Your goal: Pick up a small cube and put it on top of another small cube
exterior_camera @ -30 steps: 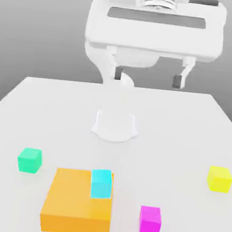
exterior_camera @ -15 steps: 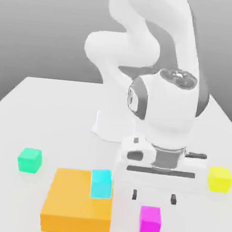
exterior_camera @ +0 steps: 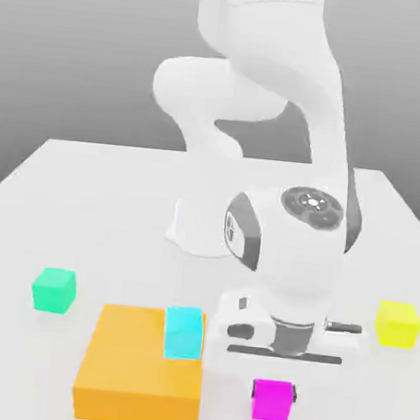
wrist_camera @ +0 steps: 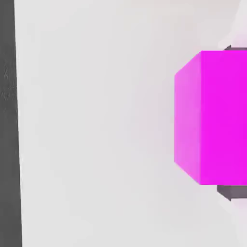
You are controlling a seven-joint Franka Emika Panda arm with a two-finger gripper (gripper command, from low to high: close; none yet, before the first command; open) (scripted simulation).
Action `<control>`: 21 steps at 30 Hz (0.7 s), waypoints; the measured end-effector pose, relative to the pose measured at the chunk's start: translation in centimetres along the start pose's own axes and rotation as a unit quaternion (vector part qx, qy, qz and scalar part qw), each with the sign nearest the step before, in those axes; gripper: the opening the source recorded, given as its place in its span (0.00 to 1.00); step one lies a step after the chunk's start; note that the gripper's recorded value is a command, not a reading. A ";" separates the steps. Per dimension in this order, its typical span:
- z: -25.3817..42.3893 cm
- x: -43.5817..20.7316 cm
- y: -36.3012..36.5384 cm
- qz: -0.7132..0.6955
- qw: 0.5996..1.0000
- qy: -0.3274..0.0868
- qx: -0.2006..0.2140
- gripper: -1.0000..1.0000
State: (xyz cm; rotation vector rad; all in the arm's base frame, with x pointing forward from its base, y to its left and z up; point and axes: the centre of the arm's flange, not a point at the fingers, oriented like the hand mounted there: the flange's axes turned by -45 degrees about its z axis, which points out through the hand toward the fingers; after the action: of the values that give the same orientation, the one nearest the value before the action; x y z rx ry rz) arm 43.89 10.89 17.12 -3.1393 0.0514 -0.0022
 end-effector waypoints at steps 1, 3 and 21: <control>-1.1 -0.1 0.0 0.000 1.000 0.000 -0.001 0.00; -3.1 -0.1 1.6 -0.004 1.000 0.000 -0.009 0.00; -7.5 -4.0 13.1 -0.030 1.000 -0.001 0.000 1.00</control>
State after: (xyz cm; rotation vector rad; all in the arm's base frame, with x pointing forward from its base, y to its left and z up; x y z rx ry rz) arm 39.45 -2.10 24.54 -3.1404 -0.0428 0.0005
